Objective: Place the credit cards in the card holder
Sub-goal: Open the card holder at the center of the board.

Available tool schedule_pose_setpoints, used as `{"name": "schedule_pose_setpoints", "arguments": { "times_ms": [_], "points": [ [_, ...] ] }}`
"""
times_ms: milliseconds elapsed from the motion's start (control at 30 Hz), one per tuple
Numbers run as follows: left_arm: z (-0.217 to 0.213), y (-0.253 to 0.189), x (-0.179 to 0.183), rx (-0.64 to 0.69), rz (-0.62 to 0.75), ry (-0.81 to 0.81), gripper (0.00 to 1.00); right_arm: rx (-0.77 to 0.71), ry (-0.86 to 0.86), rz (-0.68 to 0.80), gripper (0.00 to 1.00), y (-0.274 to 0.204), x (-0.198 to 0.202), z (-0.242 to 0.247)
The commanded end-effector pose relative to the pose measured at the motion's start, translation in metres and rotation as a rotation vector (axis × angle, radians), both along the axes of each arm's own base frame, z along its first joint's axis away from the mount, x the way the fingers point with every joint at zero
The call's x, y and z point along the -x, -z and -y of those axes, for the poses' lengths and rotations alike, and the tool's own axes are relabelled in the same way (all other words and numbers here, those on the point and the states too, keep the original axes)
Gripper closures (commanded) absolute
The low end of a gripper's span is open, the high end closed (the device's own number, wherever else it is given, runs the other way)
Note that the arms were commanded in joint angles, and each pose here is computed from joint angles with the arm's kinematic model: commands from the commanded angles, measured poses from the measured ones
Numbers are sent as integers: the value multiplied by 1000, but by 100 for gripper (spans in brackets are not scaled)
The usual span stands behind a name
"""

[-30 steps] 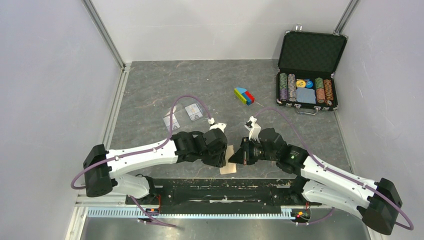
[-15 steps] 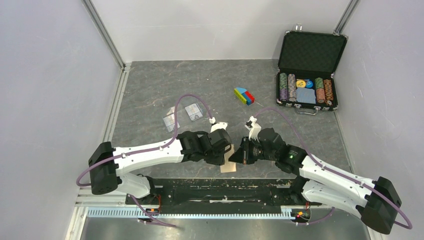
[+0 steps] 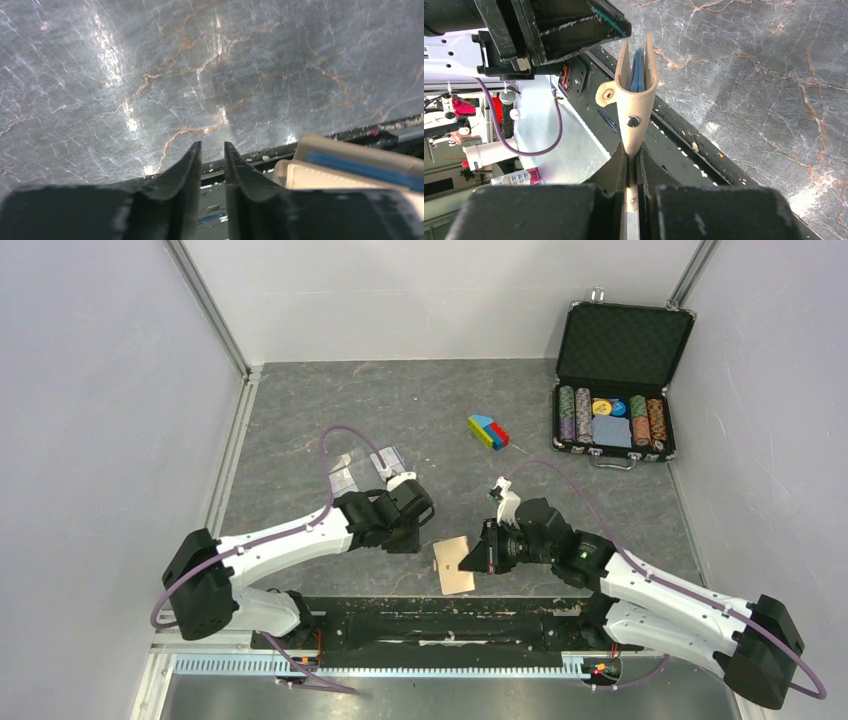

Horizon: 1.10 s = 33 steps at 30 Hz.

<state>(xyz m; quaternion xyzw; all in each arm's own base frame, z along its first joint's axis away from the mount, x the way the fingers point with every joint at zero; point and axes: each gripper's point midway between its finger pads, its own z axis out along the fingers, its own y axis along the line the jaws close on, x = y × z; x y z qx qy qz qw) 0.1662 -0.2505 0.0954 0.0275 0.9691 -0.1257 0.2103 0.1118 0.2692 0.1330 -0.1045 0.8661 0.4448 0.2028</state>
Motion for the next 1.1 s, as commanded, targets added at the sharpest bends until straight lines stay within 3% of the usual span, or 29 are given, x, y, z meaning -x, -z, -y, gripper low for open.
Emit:
{"name": "schedule_pose_setpoints", "arguments": {
  "times_ms": [0, 167, 367, 633, 800, 900, 1067],
  "points": [
    [13, -20, 7, 153, 17, 57, 65, -28, -19, 30, 100, -9, 2, -1],
    [37, -48, 25, 365, -1, 143, 39, -27, 1, 39, 100, -11, -2, 0],
    [48, -49, 40, 415, -52, 197, 36, -32, 4, 38, 100, -13, -2, -1],
    [39, -18, 51, 276, -89, 192, 64, -39, 19, 45, 100, -17, -4, 0],
    [35, -13, 50, 262, -80, 182, 70, -42, 22, 47, 100, -19, -5, -1],
    [34, -14, 47, 256, -63, 175, 83, -42, 21, 47, 100, -19, -5, 0],
    [34, -22, 43, 277, -27, 178, 97, -43, 31, 53, 100, -17, -5, 2]
  ]
}}
